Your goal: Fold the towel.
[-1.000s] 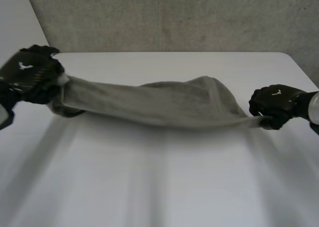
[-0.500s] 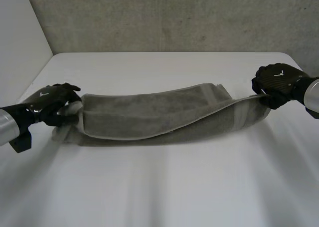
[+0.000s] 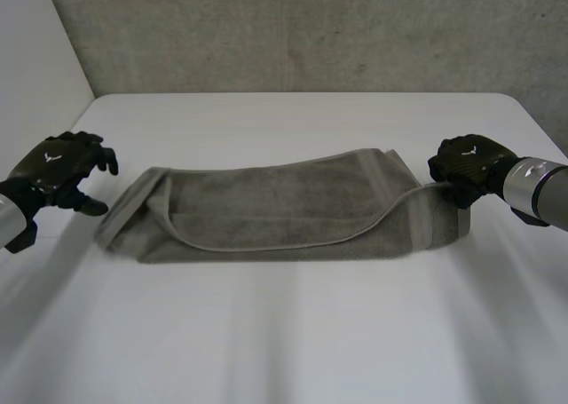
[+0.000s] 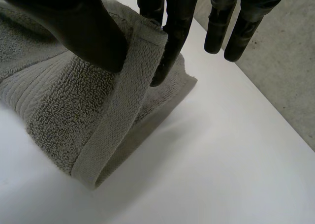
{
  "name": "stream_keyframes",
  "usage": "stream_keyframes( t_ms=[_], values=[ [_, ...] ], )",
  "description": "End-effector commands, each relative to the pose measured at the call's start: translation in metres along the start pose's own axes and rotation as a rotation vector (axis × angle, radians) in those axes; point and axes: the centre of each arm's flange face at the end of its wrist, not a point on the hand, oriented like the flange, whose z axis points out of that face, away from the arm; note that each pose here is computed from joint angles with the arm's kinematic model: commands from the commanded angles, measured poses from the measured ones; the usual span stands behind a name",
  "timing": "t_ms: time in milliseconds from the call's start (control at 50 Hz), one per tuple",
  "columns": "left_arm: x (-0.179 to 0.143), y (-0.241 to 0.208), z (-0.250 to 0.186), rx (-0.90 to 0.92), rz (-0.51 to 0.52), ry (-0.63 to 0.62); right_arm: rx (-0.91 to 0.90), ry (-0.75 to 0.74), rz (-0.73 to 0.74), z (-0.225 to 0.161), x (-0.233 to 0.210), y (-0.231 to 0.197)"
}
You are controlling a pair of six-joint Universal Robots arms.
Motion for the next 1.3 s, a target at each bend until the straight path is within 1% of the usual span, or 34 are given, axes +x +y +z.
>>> stream_keyframes(
  t_ms=[20, 60, 80, 120, 140, 180, 200, 240, 260, 280, 300, 340, 460, 500, 520, 560, 580, 600, 620, 660, 680, 720, 740, 760, 780, 820, 840, 880, 1000, 1080, 1300],
  values=[
    [0.002, 0.003, 0.0, -0.04, 0.112, -0.044, 0.004, -0.017, -0.004, 0.0, -0.007, -0.003],
    [0.012, -0.001, 0.0, -0.038, 0.115, -0.026, 0.004, -0.02, -0.005, 0.0, -0.008, -0.003],
    [0.012, -0.001, 0.0, -0.038, 0.115, -0.026, 0.004, -0.02, -0.005, 0.0, -0.008, -0.003],
    [0.033, -0.007, 0.0, -0.027, 0.123, 0.028, 0.004, -0.022, -0.005, -0.001, -0.009, -0.003],
    [0.033, -0.007, 0.0, -0.027, 0.123, 0.028, 0.004, -0.022, -0.005, -0.001, -0.009, -0.003],
    [0.051, -0.015, -0.001, -0.007, 0.138, 0.071, 0.003, -0.023, -0.004, -0.001, -0.01, -0.003],
    [0.051, -0.015, -0.001, -0.006, 0.138, 0.071, 0.003, -0.023, -0.004, -0.001, -0.01, -0.003],
    [0.071, -0.021, -0.001, 0.015, 0.156, 0.125, 0.003, -0.023, -0.004, -0.001, -0.01, -0.003],
    [0.071, -0.021, -0.001, 0.015, 0.157, 0.125, 0.003, -0.023, -0.004, -0.001, -0.01, -0.003],
    [0.081, -0.024, -0.001, 0.028, 0.17, 0.152, 0.003, -0.023, -0.004, -0.001, -0.01, -0.003],
    [0.081, -0.024, -0.001, 0.028, 0.17, 0.153, 0.003, -0.023, -0.004, -0.001, -0.01, -0.003],
    [0.096, -0.03, 0.0, 0.056, 0.198, 0.188, 0.0, -0.025, -0.003, -0.001, -0.01, -0.002],
    [0.106, -0.034, 0.002, 0.074, 0.222, 0.214, -0.002, -0.027, -0.002, -0.001, -0.011, -0.002],
    [0.112, -0.035, 0.003, 0.081, 0.261, 0.228, -0.003, -0.028, -0.001, -0.001, -0.011, -0.001],
    [0.112, -0.035, 0.003, 0.081, 0.261, 0.228, -0.003, -0.028, -0.001, -0.001, -0.011, -0.001],
    [0.123, -0.034, 0.002, 0.089, 0.33, 0.253, -0.003, -0.028, -0.001, -0.001, -0.011, -0.001],
    [0.123, -0.034, 0.002, 0.089, 0.331, 0.253, -0.003, -0.028, -0.001, -0.001, -0.011, -0.001],
    [0.13, -0.032, 0.001, 0.091, 0.373, 0.266, -0.003, -0.028, -0.001, -0.001, -0.011, -0.001],
    [0.13, -0.032, 0.001, 0.091, 0.374, 0.266, -0.004, -0.028, 0.0, -0.001, -0.011, -0.001],
    [0.142, -0.026, -0.001, 0.082, 0.459, 0.29, -0.004, -0.028, 0.0, -0.001, -0.011, -0.001],
    [0.142, -0.026, -0.001, 0.082, 0.46, 0.29, -0.004, -0.028, 0.0, -0.001, -0.011, -0.001],
    [0.147, -0.016, 0.0, 0.054, 0.544, 0.288, -0.005, -0.029, 0.0, -0.001, -0.012, -0.001],
    [0.147, -0.016, 0.0, 0.054, 0.544, 0.288, -0.005, -0.029, 0.0, -0.001, -0.012, -0.001],
    [0.148, -0.012, 0.001, 0.041, 0.586, 0.279, -0.006, -0.03, 0.001, -0.001, -0.012, 0.0],
    [0.148, -0.012, 0.001, 0.041, 0.586, 0.279, -0.006, -0.032, 0.002, -0.001, -0.012, 0.0],
    [0.147, -0.004, 0.003, 0.009, 0.657, 0.26, -0.009, -0.031, 0.003, -0.001, -0.012, 0.001],
    [0.147, -0.003, 0.003, 0.009, 0.657, 0.26, -0.009, -0.031, 0.003, -0.001, -0.012, 0.001],
    [0.147, 0.003, 0.004, -0.008, 0.716, 0.257, -0.008, -0.032, 0.003, -0.001, -0.012, 0.0],
    [0.15, 0.011, 0.003, -0.024, 0.776, 0.272, -0.009, -0.032, 0.004, -0.001, -0.012, 0.001],
    [0.151, 0.013, 0.002, -0.028, 0.793, 0.276, -0.011, -0.031, 0.004, -0.001, -0.011, 0.002],
    [0.142, 0.022, 0.007, -0.058, 0.881, 0.244, -0.015, -0.038, 0.006, 0.0, -0.014, 0.003]
  ],
)
